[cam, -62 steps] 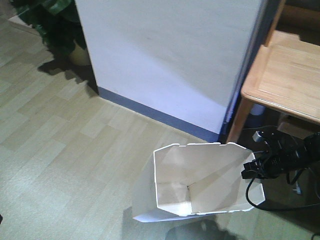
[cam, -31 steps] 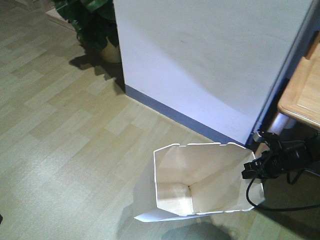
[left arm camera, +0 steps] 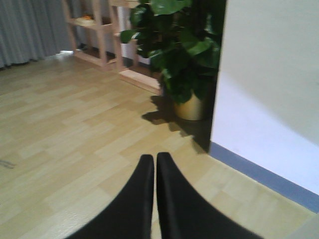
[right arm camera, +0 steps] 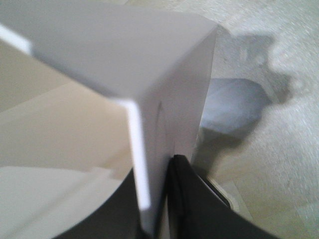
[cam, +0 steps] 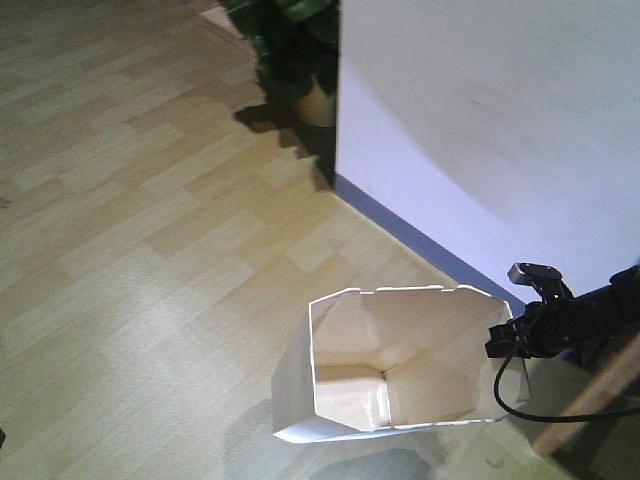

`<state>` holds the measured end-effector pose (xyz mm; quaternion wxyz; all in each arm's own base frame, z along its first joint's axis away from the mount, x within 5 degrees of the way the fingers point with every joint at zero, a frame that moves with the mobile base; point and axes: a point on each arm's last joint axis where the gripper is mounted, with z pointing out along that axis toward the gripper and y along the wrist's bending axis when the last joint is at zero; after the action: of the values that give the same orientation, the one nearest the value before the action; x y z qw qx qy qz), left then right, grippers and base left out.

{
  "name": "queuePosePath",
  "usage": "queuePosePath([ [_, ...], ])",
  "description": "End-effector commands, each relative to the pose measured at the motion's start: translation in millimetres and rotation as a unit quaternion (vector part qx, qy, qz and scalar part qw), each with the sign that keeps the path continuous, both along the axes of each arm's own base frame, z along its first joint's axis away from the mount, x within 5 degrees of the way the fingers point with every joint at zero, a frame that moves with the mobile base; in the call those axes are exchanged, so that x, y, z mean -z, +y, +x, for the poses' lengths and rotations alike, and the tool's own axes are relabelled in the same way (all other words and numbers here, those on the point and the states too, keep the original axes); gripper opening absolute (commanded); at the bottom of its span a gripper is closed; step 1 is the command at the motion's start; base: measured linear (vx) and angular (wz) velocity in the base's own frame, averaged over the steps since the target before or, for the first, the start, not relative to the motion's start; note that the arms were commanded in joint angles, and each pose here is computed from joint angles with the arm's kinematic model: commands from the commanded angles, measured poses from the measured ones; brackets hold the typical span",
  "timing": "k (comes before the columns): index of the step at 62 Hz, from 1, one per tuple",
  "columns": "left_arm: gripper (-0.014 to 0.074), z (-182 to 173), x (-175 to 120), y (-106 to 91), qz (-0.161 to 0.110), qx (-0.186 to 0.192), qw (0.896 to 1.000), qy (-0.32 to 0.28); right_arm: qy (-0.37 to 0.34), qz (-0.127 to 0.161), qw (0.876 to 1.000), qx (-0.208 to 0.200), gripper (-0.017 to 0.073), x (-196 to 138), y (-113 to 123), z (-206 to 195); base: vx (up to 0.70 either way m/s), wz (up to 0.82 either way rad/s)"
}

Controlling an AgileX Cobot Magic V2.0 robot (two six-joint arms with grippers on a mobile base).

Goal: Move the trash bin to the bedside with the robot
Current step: 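Turn the base away from the desk holding the bin in the right gripper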

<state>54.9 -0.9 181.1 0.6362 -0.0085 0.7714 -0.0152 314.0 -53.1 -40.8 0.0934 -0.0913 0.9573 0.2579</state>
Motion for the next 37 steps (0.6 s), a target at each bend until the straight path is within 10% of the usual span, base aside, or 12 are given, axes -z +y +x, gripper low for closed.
queuePosePath([
  [1,-0.0006,0.6,-0.7,-0.3,-0.004,0.002,0.999,-0.032,-0.033,0.115,0.993,-0.003,-0.0006,-38.4,12.9,11.0,0.10,0.54],
  [37,-0.0006,0.6,-0.7,-0.3,-0.004,0.002,0.999,-0.032,-0.033,0.114,0.993,-0.003,-0.0006,-38.3,12.7,11.0,0.12,0.59],
])
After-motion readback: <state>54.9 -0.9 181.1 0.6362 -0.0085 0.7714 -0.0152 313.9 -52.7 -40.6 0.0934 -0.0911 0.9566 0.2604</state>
